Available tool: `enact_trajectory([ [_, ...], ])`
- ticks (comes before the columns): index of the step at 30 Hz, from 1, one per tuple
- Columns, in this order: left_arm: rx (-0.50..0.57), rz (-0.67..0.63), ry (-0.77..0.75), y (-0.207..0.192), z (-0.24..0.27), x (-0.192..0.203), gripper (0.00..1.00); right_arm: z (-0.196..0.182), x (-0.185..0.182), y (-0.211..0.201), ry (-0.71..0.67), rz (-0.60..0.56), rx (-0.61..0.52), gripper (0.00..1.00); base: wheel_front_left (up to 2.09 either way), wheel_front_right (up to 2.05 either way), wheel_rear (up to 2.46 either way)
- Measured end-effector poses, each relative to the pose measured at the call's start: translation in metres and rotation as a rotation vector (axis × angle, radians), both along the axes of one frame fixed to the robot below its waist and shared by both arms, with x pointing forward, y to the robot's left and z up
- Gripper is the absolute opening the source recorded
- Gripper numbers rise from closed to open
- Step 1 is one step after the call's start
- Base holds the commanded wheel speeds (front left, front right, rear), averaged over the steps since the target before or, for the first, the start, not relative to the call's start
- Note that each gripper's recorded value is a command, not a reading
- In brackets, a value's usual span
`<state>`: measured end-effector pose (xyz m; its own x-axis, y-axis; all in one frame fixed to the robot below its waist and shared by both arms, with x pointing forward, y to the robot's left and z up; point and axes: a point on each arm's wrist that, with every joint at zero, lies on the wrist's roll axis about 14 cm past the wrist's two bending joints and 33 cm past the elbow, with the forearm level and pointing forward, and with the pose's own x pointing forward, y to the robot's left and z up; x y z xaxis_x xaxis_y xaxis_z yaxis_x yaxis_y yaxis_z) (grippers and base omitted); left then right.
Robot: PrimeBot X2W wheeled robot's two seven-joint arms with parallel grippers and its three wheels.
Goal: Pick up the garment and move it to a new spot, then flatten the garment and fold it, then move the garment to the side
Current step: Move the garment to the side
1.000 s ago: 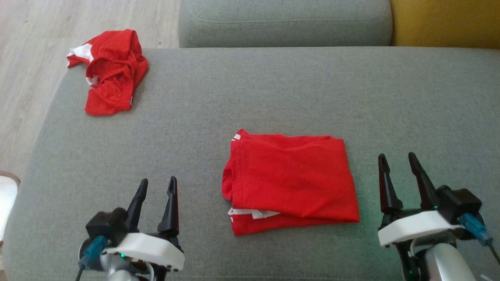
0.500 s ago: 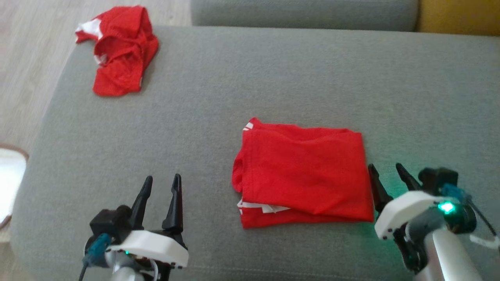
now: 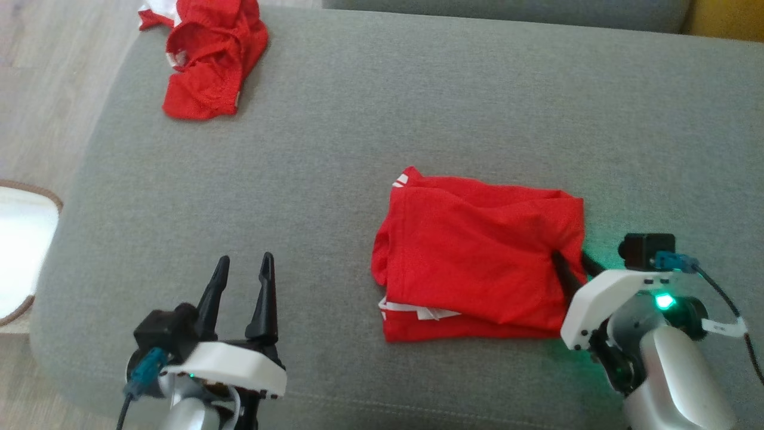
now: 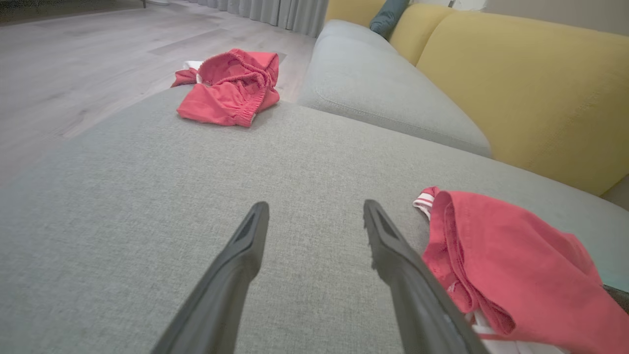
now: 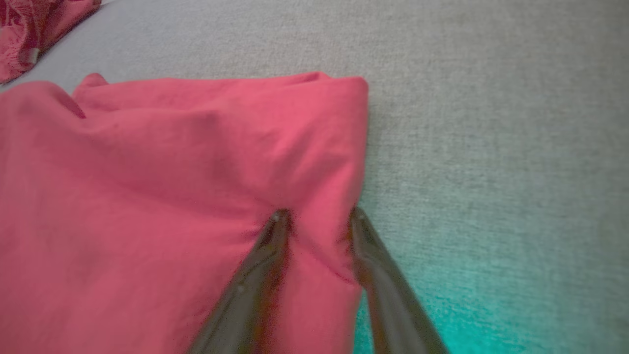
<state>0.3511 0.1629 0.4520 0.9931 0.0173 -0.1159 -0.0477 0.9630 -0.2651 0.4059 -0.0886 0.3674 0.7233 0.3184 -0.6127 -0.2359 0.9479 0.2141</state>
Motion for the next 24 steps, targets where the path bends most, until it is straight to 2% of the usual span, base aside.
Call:
enact_trajectory([
  [7,0.008,-0.066,0.001,-0.017,-0.003,0.01,1.0,0.009,0.008,-0.022,-0.062,-0.074,0.006,0.0,0.0,0.0,0.0],
  [15,0.011,-0.227,-0.045,-0.062,0.003,0.043,1.0,0.054,0.034,-0.099,-0.246,-0.259,-0.063,0.0,0.0,0.0,0.0],
  [24,0.001,-0.495,-0.075,-0.147,0.001,0.077,1.0,0.076,0.004,-0.193,-0.322,-0.5,-0.153,0.0,0.0,0.0,0.0],
])
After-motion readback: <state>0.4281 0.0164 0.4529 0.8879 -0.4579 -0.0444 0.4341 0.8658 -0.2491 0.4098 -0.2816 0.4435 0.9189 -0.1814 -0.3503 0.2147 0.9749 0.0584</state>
